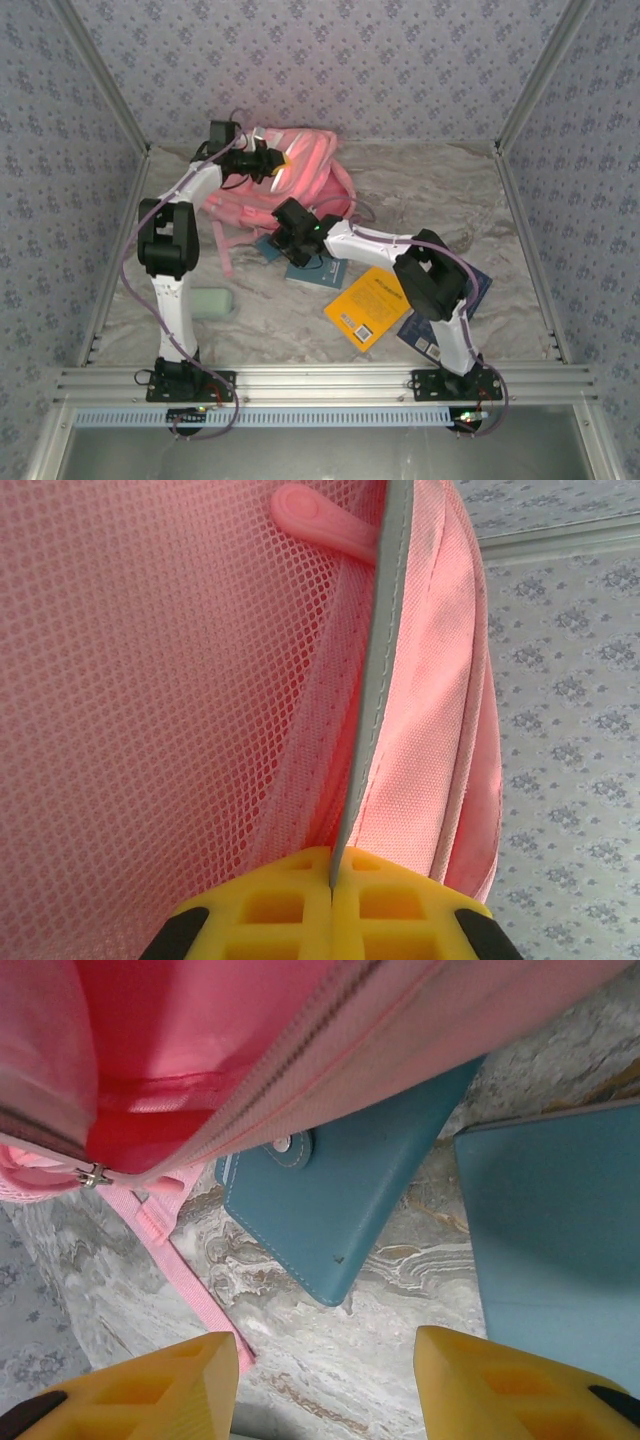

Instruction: Pack the student bag

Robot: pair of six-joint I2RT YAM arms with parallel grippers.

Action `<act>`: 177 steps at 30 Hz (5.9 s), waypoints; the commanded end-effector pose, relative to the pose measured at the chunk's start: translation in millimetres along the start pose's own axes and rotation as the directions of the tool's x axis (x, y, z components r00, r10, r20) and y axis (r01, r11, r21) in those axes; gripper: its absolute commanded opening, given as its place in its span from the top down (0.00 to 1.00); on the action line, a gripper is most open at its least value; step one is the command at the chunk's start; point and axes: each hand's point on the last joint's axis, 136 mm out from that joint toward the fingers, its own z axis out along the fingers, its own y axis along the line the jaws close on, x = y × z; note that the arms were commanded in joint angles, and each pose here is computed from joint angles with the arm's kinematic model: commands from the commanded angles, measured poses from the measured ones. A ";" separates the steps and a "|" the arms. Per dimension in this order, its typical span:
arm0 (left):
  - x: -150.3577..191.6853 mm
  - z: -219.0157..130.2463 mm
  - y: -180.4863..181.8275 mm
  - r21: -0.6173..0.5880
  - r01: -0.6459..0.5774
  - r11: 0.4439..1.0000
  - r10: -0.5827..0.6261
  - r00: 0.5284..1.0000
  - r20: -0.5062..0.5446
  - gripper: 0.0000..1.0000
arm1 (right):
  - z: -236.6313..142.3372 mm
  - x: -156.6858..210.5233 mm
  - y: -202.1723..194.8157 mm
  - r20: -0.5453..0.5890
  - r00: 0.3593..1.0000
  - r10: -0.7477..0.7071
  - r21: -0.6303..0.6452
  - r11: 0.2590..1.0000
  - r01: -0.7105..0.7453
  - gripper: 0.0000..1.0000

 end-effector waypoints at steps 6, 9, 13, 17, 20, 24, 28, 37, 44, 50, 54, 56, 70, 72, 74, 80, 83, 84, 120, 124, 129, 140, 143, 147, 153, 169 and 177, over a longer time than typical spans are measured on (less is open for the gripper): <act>-36.5 -14.6 31.4 -0.025 0.025 0.999 -0.022 0.991 0.133 1.00 | 23.3 7.5 -14.7 0.005 0.997 0.083 0.122 0.989 -0.083 0.40; -36.2 -13.2 34.7 -0.026 0.035 0.999 -0.032 0.991 0.131 1.00 | 21.1 -0.5 -28.0 0.055 0.995 0.086 0.224 0.970 -0.097 0.42; -35.4 -12.2 36.9 -0.025 0.042 0.999 -0.039 0.991 0.128 1.00 | 29.8 -8.5 -35.0 0.085 0.992 0.091 0.263 0.959 -0.110 0.45; -35.6 -11.8 37.2 -0.022 0.045 0.999 -0.042 0.991 0.129 1.00 | 48.7 -13.6 -37.2 0.076 0.991 0.111 0.270 0.954 -0.127 0.47; -35.4 -11.0 38.5 -0.019 0.050 0.999 -0.047 0.991 0.128 1.00 | 57.9 -16.5 -37.9 0.084 0.991 0.104 0.292 0.948 -0.124 0.47; -35.7 -9.8 39.0 -0.006 0.059 0.998 -0.057 0.990 0.130 1.00 | 69.5 -18.7 -38.6 0.086 0.992 0.087 0.288 0.952 -0.108 0.49; -34.6 -8.0 39.8 -0.001 0.064 0.998 -0.063 0.990 0.126 1.00 | 74.7 -22.2 -46.3 0.097 0.993 0.063 0.307 0.948 -0.090 0.62; -35.1 -7.5 37.5 0.007 0.068 0.998 -0.068 0.990 0.124 1.00 | 61.0 -33.8 -53.7 0.130 0.991 -0.010 0.301 0.953 -0.030 0.95; -34.2 -11.2 18.1 0.024 0.045 0.999 -0.048 0.991 0.129 1.00 | 26.8 -36.9 -38.8 0.117 0.988 -0.101 0.217 0.973 0.074 1.00; -27.4 -24.4 -18.0 -0.031 -0.045 0.998 0.049 0.991 0.122 1.00 | -10.1 -17.6 -24.4 0.063 0.974 -0.217 0.104 0.972 0.210 1.00; -22.6 -33.8 -46.3 -0.043 -0.108 0.993 0.112 0.987 0.116 1.00 | -40.3 -4.8 -8.6 0.072 0.951 -0.300 -0.024 0.953 0.302 1.00; -18.7 -38.2 -60.5 -0.052 -0.150 0.987 0.155 0.982 0.106 1.00 | -55.0 3.4 0.7 0.082 0.938 -0.337 -0.093 0.934 0.344 1.00; 17.5 -70.9 -145.8 0.036 -0.394 0.918 0.392 0.919 0.045 1.00 | -151.9 21.0 -21.9 0.238 0.852 -0.466 -0.269 0.811 0.519 1.00; 26.0 -73.5 -158.7 0.073 -0.419 0.905 0.418 0.908 0.037 1.00 | -170.1 9.1 -32.3 0.285 0.828 -0.483 -0.223 0.807 0.547 1.00; 34.9 -75.1 -171.2 0.109 -0.448 0.887 0.448 0.894 0.032 1.00 | -189.9 -8.4 -41.7 0.341 0.808 -0.480 -0.176 0.812 0.557 1.00; 78.7 -73.6 -209.0 0.297 -0.517 0.803 0.547 0.837 -0.019 1.00 | -228.9 -67.9 -80.4 0.465 0.803 -0.373 -0.131 0.868 0.479 1.00; 90.0 -70.8 -202.5 0.326 -0.509 0.797 0.550 0.834 -0.043 1.00 | -231.8 -89.3 -90.6 0.461 0.821 -0.337 -0.146 0.884 0.445 1.00; 93.0 -70.6 -202.3 0.341 -0.506 0.792 0.552 0.832 -0.047 1.00 | -232.3 -96.0 -93.6 0.458 0.827 -0.326 -0.147 0.890 0.432 1.00; 88.0 -85.0 -192.8 0.295 -0.551 0.781 0.567 0.823 0.036 1.00 | -80.2 -80.7 28.6 0.202 0.725 -0.659 -0.109 0.720 0.685 0.26; 71.4 -90.9 -180.5 0.223 -0.532 0.817 0.530 0.845 0.074 1.00 | -113.7 -96.7 21.5 0.287 0.696 -0.658 -0.035 0.719 0.694 0.24; 33.8 -103.5 -148.2 0.038 -0.466 0.884 0.454 0.875 0.171 1.00 | -155.4 -113.5 1.2 0.387 0.683 -0.620 0.026 0.748 0.664 0.27; -8.9 -81.6 -101.8 -0.244 -0.379 0.893 0.429 0.881 0.199 1.00 | -182.3 -106.5 -42.0 0.342 0.721 -0.603 0.056 0.779 0.625 0.30; 4.8 -56.0 -84.6 -0.277 -0.367 0.888 0.411 0.903 0.122 0.95 | -175.3 -91.9 -50.5 0.277 0.731 -0.623 0.053 0.770 0.636 0.29; 24.6 -40.3 -68.1 -0.311 -0.339 0.888 0.378 0.923 0.073 0.81 | -163.9 -73.0 -67.2 0.202 0.734 -0.649 0.064 0.756 0.651 0.28; 57.8 -56.5 -57.3 -0.340 -0.266 0.902 0.317 0.943 0.103 0.55 | -148.4 -51.1 -89.8 0.109 0.763 -0.637 0.050 0.770 0.636 0.27; 221.2 -27.2 61.5 -0.480 -0.140 0.866 0.125 0.990 -0.062 0.44 | -90.5 -32.0 -134.4 -0.046 0.925 -0.376 0.051 0.924 0.378 0.29; 218.3 -19.2 82.3 -0.513 -0.105 0.852 0.119 0.993 -0.007 0.48 | -55.6 -36.2 -140.4 -0.108 0.923 -0.369 0.092 0.921 0.379 0.30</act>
